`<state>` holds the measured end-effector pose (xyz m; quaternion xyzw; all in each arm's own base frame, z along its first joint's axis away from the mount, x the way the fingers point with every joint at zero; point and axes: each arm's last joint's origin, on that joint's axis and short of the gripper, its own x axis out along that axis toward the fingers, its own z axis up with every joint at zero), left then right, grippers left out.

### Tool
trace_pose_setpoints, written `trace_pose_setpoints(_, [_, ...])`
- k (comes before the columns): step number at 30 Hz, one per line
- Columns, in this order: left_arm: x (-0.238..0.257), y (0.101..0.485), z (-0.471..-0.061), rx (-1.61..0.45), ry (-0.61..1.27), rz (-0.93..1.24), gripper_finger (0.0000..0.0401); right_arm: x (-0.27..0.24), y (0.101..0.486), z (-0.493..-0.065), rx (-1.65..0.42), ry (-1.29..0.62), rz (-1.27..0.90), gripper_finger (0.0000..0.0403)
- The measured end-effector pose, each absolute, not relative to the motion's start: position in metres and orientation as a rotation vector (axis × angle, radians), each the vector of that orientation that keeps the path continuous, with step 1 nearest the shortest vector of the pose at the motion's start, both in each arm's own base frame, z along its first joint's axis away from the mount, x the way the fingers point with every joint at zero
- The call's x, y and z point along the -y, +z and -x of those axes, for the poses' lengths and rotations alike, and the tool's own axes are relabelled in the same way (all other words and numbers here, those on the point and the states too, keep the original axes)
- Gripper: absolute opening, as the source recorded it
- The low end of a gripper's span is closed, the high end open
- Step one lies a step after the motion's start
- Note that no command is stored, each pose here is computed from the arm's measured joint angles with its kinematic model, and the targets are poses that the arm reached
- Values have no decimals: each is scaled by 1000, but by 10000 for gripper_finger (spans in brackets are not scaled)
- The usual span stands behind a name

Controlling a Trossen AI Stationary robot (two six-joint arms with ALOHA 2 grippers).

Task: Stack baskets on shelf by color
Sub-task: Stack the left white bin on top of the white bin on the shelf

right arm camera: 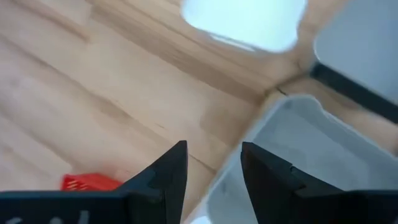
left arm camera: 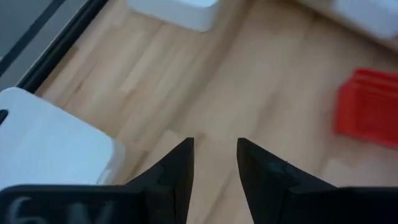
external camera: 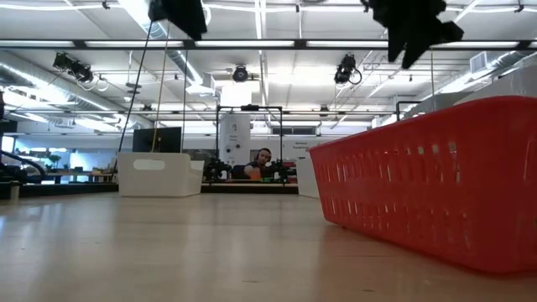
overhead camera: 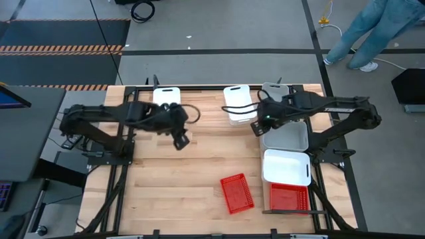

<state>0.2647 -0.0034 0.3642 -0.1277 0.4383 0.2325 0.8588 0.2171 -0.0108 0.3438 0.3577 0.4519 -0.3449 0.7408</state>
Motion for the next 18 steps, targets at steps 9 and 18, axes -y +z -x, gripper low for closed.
trace_pose_setpoints(9, [-55, 325, -293, -1129, 483, 268, 128, 5, 345, -246, -932, -532, -558, 155])
trace_pose_setpoints(18, [-85, 305, -279, -1426, 377, 194, 128, 2, 334, -262, -973, -459, -515, 155])
